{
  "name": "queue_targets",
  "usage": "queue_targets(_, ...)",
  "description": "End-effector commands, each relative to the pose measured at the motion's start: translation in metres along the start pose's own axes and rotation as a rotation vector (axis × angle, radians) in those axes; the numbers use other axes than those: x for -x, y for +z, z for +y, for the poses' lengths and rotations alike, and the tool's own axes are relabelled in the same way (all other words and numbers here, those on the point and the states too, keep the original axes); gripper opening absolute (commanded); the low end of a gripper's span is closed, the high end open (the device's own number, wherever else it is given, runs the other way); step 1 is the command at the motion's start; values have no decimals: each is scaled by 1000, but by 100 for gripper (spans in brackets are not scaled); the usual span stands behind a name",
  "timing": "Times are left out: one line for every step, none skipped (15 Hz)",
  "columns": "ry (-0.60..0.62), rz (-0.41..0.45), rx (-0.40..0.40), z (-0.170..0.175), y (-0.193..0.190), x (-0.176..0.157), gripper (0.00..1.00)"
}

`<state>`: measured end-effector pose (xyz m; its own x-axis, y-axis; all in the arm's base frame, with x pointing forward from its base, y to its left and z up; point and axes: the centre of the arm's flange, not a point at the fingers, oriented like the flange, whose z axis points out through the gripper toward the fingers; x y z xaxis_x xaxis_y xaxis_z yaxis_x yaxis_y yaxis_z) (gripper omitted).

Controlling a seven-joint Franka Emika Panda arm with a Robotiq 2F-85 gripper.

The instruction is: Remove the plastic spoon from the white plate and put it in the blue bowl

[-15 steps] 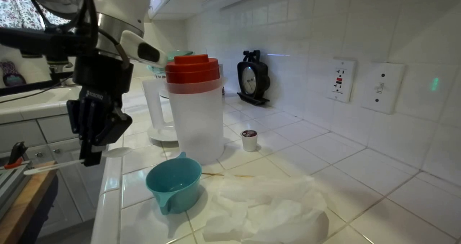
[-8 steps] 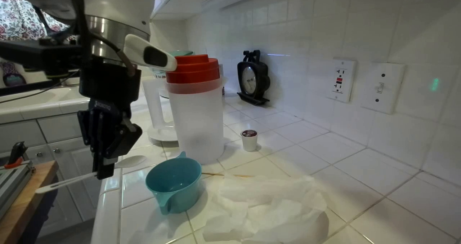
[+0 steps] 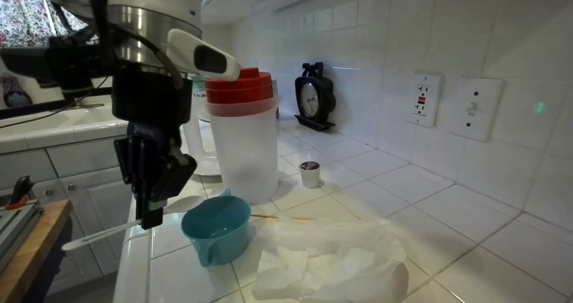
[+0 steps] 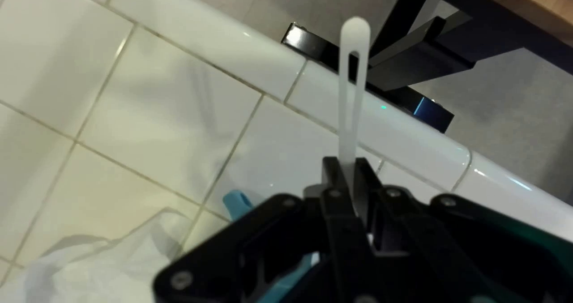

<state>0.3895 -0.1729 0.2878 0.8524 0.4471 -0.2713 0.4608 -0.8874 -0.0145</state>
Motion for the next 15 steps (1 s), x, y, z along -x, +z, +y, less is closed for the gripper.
queue_targets(8, -2, 27, 14, -4, -13, 3)
queue_targets(9, -2, 34, 16, -6, -17, 3)
queue_targets(7, -3, 40, 18, -7, -21, 3)
queue_targets(9, -10, 49, 19, -8, -25, 3)
queue_targets(8, -16, 52, 19, -9, -29, 3)
queue_targets(7, -21, 56, 19, -9, -33, 3)
queue_targets(5, -30, 62, 18, -9, -38, 3)
queue_targets(0, -39, 65, 17, -9, -42, 3)
queue_targets(-6, -52, 73, 16, -8, -45, 3)
queue_targets(-7, -65, 78, 15, -7, -47, 3)
queue_targets(-10, -76, 85, 14, -6, -49, 3)
queue_targets(-11, -92, 95, 15, -4, -50, 3)
queue_targets(-10, -109, 100, 15, -2, -51, 3)
queue_targets(-12, -123, 102, 15, -1, -51, 3)
queue_targets(-14, -137, 107, 15, 0, -51, 3)
